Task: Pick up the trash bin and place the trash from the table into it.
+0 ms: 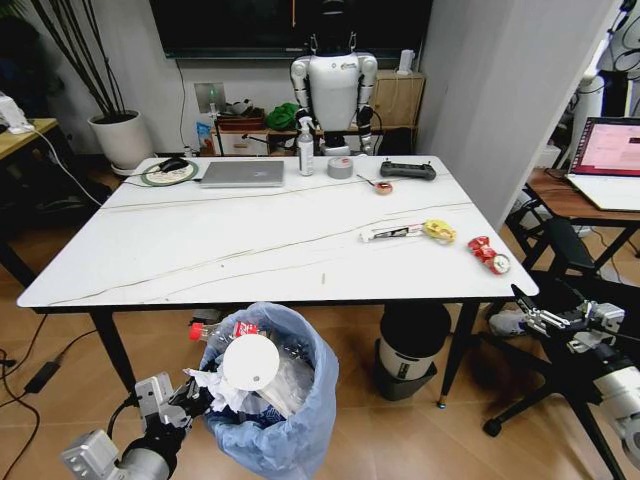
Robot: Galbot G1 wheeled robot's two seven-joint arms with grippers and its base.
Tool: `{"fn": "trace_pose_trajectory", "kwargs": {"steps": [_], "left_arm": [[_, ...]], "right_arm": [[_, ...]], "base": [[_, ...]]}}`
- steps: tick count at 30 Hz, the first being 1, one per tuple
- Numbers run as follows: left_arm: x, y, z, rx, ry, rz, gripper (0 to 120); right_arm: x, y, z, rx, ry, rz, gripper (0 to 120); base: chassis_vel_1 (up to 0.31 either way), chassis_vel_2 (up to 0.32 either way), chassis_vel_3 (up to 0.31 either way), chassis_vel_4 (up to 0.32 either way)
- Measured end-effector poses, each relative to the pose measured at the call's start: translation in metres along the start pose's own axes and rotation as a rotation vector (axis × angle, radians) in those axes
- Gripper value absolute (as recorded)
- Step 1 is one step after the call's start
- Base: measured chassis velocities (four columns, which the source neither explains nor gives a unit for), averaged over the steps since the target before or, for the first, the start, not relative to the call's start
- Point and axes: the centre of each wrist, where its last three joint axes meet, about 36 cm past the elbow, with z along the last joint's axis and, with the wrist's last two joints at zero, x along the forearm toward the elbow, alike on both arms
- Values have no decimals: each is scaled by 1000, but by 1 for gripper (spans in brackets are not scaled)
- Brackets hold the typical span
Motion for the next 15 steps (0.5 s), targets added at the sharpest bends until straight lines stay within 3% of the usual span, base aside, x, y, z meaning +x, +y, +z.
{"fn": "trace_pose_trajectory", "kwargs": {"steps": [5,15], "left_arm": [[0,0,0,1,0,2,0],[3,-3,-1,1,-1,7,0]], "right_arm": [[1,3,2,16,-4,-14,100],[-5,3,-3,64,-13,-31,100]], "base": [[-87,-103,74,93],[15,14,-4,-4]]}}
